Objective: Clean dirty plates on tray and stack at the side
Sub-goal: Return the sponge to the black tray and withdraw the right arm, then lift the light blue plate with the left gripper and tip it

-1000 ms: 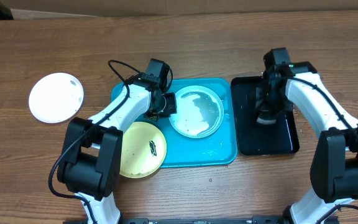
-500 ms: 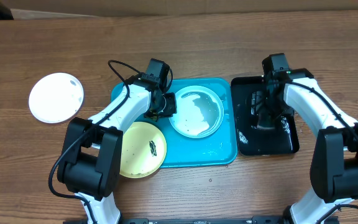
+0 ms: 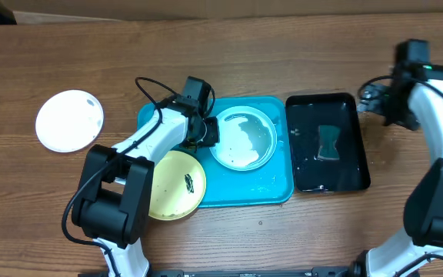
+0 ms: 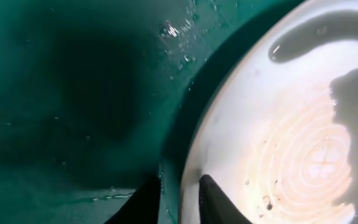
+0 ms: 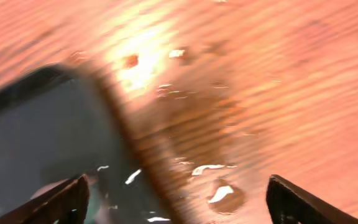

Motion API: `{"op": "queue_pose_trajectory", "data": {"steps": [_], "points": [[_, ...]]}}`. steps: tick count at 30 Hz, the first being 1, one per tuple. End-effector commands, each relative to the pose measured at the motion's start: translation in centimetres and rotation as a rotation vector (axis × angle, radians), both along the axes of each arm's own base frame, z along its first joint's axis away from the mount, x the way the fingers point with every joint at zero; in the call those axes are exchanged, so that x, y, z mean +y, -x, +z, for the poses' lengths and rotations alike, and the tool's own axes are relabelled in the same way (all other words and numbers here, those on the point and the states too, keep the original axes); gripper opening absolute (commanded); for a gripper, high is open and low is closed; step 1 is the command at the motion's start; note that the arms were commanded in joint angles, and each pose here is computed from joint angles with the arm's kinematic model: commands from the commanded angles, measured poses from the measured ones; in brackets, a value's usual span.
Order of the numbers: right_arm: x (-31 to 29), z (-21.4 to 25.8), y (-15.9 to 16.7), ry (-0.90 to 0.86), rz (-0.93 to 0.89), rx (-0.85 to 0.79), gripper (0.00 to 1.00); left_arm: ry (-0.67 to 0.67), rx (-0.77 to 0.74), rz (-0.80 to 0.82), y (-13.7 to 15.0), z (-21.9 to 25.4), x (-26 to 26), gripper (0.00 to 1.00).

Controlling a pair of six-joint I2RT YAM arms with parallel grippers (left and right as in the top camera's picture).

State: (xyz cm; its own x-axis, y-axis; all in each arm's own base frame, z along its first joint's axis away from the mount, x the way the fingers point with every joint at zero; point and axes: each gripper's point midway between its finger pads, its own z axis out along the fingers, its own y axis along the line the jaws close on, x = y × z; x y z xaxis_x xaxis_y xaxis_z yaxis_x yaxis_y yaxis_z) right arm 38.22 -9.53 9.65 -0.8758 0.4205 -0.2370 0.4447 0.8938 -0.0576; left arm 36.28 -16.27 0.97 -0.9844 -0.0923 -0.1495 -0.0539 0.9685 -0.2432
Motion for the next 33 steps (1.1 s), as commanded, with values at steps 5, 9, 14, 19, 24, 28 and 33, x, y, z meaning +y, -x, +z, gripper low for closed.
{"op": "queue_pose_trajectory", "data": {"steps": [5, 9, 14, 19, 24, 28, 33], "points": [[-4.6, 1.0, 0.4, 0.015, -0.121, -0.048, 1.00, -0.010, 0.003, -0.014, 0.5, -0.7, -0.6, 0.14], [-5.2, 1.0, 0.7, 0.015, -0.137, -0.048, 1.00, -0.018, -0.009, -0.028, 0.2, -0.7, -0.4, 0.04], [-5.2, 1.0, 0.7, 0.015, -0.137, -0.048, 1.00, -0.019, -0.009, -0.035, -0.2, 0.3, -0.1, 0.04], [-5.2, 1.0, 0.7, 0.015, -0.138, -0.048, 1.00, -0.027, -0.033, -0.020, -1.5, 2.6, 0.8, 0.04], [-5.2, 1.0, 0.7, 0.015, -0.137, -0.048, 1.00, -0.041, -0.071, -0.036, -3.1, 5.2, 1.2, 0.04], [-5.2, 1.0, 0.7, 0.015, -0.137, -0.048, 1.00, -0.032, -0.115, -0.042, -4.6, 7.5, 1.0, 0.04], [-5.2, 1.0, 0.7, 0.015, -0.138, -0.048, 1.00, -0.041, -0.179, -0.030, -6.3, 10.8, 0.6, 0.04]]}}
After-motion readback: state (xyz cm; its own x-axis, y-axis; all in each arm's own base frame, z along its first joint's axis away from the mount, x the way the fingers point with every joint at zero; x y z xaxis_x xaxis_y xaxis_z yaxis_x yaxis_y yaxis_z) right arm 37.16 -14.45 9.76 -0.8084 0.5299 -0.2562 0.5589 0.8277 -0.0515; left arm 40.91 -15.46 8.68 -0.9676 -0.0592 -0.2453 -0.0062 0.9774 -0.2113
